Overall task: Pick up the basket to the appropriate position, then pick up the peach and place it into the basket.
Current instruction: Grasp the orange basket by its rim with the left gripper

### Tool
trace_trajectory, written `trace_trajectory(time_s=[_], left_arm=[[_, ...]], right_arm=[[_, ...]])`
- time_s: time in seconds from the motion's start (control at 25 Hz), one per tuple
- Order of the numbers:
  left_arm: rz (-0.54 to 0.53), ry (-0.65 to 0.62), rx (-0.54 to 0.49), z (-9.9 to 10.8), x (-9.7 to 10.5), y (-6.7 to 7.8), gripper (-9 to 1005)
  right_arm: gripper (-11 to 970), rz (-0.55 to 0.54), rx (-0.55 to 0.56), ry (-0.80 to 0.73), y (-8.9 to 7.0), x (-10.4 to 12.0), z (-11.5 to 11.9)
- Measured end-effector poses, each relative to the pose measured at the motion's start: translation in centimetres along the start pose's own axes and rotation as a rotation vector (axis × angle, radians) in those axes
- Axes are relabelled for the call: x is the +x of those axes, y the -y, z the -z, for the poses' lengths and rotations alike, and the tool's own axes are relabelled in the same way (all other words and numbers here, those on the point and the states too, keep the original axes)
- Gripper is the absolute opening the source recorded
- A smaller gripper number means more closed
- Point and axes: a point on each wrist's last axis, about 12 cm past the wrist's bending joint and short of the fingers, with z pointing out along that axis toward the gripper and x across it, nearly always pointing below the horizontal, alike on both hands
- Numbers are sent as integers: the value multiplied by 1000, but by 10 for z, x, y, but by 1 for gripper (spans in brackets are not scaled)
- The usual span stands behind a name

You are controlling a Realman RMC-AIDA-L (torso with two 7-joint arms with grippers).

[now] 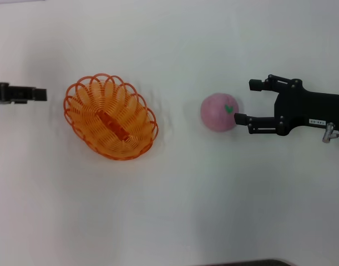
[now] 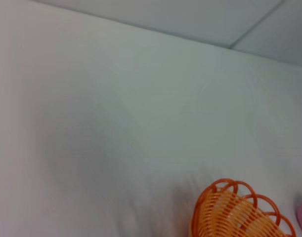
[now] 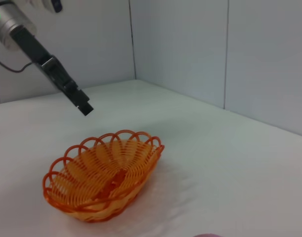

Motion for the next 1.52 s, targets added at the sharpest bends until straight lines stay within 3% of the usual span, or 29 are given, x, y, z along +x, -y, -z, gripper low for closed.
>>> trace_trajectory(time_s=[0.68, 1.16, 1.52], left_arm=[[-422, -156, -140, -50, -46, 47, 687], [-521, -202, -197, -67, -55, 58, 686], [-642, -246, -230, -91, -53, 75, 687]], right_arm=[[926, 2, -5, -3, 0, -1, 0], [926, 4, -6, -3, 0, -1, -1], [927, 1, -3, -5, 0, 0, -1]])
